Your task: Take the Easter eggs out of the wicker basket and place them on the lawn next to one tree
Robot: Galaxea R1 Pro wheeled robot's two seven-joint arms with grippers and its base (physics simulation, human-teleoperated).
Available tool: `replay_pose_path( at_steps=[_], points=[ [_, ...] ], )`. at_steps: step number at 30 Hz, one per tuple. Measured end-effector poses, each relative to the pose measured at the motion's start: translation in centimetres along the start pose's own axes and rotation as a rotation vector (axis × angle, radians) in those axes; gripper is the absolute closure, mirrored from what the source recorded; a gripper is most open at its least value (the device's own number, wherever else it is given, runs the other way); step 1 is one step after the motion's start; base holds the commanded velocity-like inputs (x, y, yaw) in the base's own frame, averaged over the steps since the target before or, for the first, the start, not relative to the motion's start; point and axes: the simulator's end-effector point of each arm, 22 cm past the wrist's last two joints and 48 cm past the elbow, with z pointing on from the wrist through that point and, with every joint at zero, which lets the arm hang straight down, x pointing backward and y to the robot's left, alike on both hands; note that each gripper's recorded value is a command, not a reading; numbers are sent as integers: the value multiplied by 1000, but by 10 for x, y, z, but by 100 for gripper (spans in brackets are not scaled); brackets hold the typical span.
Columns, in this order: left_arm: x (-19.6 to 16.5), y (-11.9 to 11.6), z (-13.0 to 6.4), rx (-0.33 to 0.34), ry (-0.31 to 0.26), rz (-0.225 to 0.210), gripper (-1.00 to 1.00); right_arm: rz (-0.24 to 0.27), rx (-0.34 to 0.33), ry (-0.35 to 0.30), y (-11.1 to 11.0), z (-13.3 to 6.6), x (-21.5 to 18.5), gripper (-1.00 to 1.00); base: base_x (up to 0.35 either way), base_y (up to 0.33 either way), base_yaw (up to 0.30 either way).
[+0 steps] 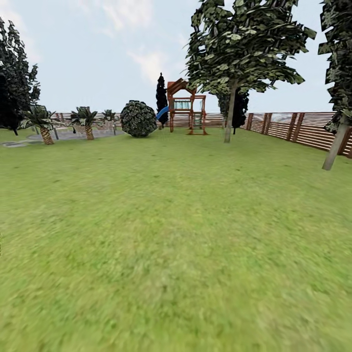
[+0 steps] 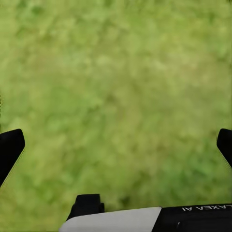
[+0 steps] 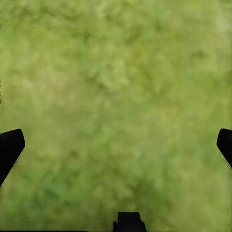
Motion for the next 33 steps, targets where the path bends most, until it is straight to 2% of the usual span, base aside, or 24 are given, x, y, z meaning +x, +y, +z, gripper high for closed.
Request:
replay_pose_path(
  at_steps=[33],
  points=[
    [0, -2, 0, 4, 0, 8, -100, -2, 0, 1, 0, 0, 0, -100, 335, 0, 3]
  ],
)
